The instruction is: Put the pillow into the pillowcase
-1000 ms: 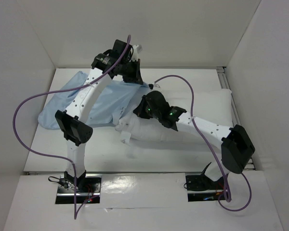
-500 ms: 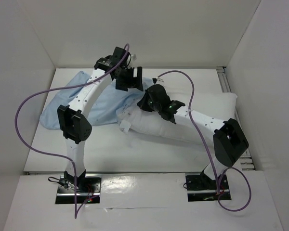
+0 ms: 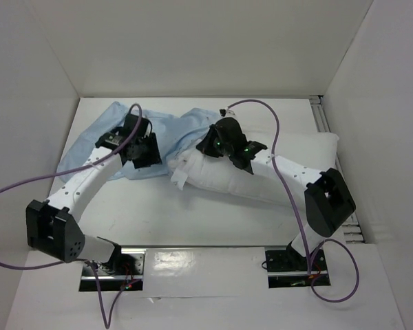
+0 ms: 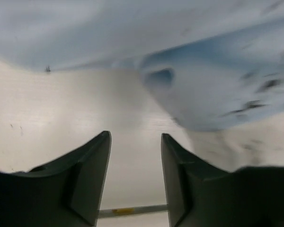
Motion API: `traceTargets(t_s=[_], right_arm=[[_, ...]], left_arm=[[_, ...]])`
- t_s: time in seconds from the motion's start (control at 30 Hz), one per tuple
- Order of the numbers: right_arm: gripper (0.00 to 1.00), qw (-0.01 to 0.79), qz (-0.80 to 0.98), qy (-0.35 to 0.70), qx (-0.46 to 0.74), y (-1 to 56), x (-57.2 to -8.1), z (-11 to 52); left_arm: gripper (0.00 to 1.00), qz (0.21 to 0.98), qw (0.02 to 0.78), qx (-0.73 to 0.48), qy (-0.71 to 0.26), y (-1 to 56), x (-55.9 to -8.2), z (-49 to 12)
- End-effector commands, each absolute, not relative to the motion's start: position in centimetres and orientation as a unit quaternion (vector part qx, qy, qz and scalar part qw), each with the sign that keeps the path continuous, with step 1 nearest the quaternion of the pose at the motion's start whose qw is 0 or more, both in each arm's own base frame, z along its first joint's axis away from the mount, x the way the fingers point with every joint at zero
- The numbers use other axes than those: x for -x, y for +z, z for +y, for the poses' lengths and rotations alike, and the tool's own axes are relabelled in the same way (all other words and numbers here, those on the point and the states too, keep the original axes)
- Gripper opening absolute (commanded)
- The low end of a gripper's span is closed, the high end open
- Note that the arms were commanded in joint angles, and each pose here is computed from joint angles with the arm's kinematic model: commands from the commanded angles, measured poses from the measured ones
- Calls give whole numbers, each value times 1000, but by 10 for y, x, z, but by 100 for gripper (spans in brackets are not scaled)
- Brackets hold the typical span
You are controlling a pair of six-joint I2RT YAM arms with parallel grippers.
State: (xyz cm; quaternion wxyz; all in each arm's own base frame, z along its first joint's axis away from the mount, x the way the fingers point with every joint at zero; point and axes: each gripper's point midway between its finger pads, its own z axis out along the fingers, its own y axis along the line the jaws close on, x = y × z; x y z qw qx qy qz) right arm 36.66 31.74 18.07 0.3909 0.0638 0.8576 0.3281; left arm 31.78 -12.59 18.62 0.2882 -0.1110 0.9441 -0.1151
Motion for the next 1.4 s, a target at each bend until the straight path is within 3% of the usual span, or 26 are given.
traceTargets(t_s=[0.0, 0.03, 0.07, 0.17, 0.43, 0.73, 0.9, 1.03, 1.07, 1.13, 1.3, 1.33, 1.37], right_arm=[[0, 424, 836, 342, -67, 206, -388, 319], [0, 424, 836, 342, -67, 206, -388, 319], [0, 427, 833, 345, -67, 211, -389, 320], [0, 424, 833, 349, -64, 211, -390, 323], [0, 420, 837, 347, -57, 210, -392, 326], [0, 412, 841, 348, -48, 210, -388, 327], [0, 413, 838, 354, -45, 214, -388, 329], [0, 413, 838, 354, -45, 214, -388, 329], [0, 413, 838, 354, -45, 214, -388, 329], [0, 413, 838, 354, -45, 214, -388, 329], [0, 416, 836, 356, -45, 219, -389, 330], [0, 415, 836, 357, -47, 219, -391, 328], [0, 415, 836, 357, -47, 219, -391, 328]], left_arm=[[60, 938, 272, 149, -156, 148, -303, -133], [76, 928, 288, 159, -175, 146, -308, -136], [82, 925, 283, 161, -194, 141, -304, -141], [89, 913, 289, 141, -252, 120, -298, -155], [97, 875, 366, 101, -301, 106, -311, -165], [96, 855, 389, 102, -327, 108, -329, -177], [80, 865, 387, 113, -298, 96, -346, -173], [58, 863, 397, 129, -284, 101, -353, -168], [45, 861, 403, 132, -280, 106, -355, -166], [34, 864, 406, 144, -260, 104, -354, -158], [31, 865, 411, 145, -248, 106, -353, -153], [28, 866, 410, 142, -250, 106, -351, -156], [15, 866, 410, 142, -250, 106, -351, -156]])
